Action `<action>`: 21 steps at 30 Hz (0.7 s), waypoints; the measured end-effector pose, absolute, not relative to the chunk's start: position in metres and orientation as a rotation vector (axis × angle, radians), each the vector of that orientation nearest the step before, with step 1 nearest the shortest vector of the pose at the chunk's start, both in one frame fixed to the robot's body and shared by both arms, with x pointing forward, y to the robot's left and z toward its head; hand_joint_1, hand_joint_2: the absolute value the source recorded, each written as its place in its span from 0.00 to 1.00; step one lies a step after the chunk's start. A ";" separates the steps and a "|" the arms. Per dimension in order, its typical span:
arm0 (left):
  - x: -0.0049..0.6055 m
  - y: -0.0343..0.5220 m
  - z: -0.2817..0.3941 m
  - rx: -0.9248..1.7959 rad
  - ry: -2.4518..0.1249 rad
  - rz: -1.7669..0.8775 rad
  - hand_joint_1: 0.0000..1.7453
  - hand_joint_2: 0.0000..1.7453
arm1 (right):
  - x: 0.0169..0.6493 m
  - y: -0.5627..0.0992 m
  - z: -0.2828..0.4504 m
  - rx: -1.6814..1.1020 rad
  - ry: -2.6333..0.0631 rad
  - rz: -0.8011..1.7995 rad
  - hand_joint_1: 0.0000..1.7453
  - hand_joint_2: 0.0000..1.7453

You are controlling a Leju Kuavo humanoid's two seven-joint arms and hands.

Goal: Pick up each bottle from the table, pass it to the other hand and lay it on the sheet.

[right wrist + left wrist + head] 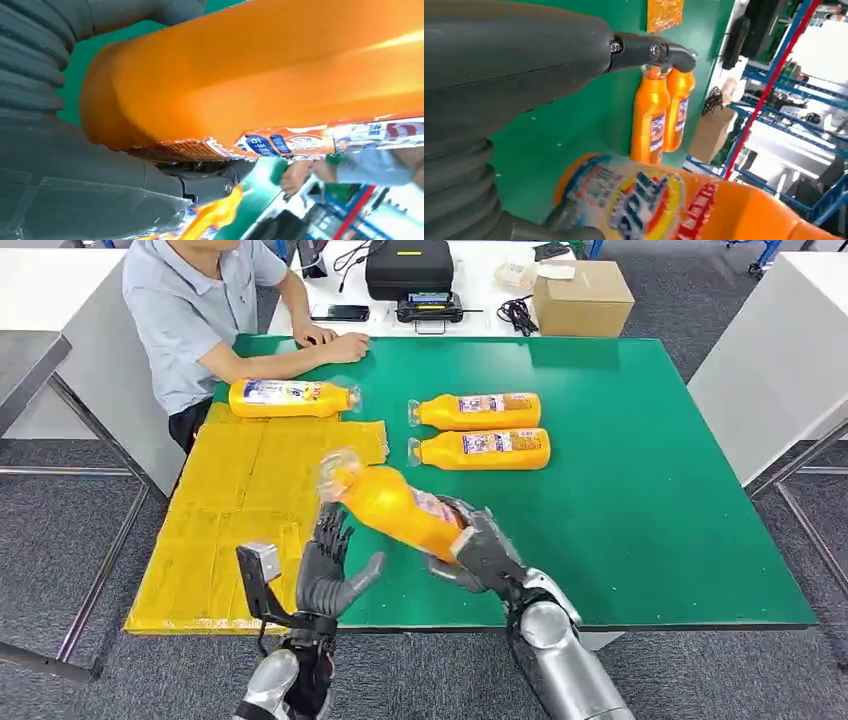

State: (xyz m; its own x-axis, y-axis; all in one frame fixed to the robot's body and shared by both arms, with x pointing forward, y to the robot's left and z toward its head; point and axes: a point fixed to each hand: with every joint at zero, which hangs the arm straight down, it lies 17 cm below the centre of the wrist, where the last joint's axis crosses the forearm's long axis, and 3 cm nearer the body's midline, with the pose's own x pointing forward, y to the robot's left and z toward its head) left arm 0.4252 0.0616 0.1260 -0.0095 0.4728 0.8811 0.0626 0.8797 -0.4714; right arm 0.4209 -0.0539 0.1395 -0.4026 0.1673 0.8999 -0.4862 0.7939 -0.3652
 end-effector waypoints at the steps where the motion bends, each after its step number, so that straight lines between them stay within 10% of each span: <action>1: 0.427 0.059 0.129 -0.444 -1.568 0.340 0.00 1.00 | 0.419 -0.048 0.140 0.252 -1.858 0.741 1.00 1.00; 21: 0.438 0.043 0.152 -0.514 -1.610 0.366 0.00 1.00 | 0.417 -0.005 0.128 0.295 -1.820 0.899 1.00 1.00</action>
State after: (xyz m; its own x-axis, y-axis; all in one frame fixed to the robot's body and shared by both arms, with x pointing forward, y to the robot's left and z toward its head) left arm 0.4379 0.0426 0.1515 -0.0557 0.5296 0.8464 0.1113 0.8457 -0.5218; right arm 0.4172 -0.0053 0.1284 -0.4317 0.2023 0.8790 -0.5749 0.6892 -0.4410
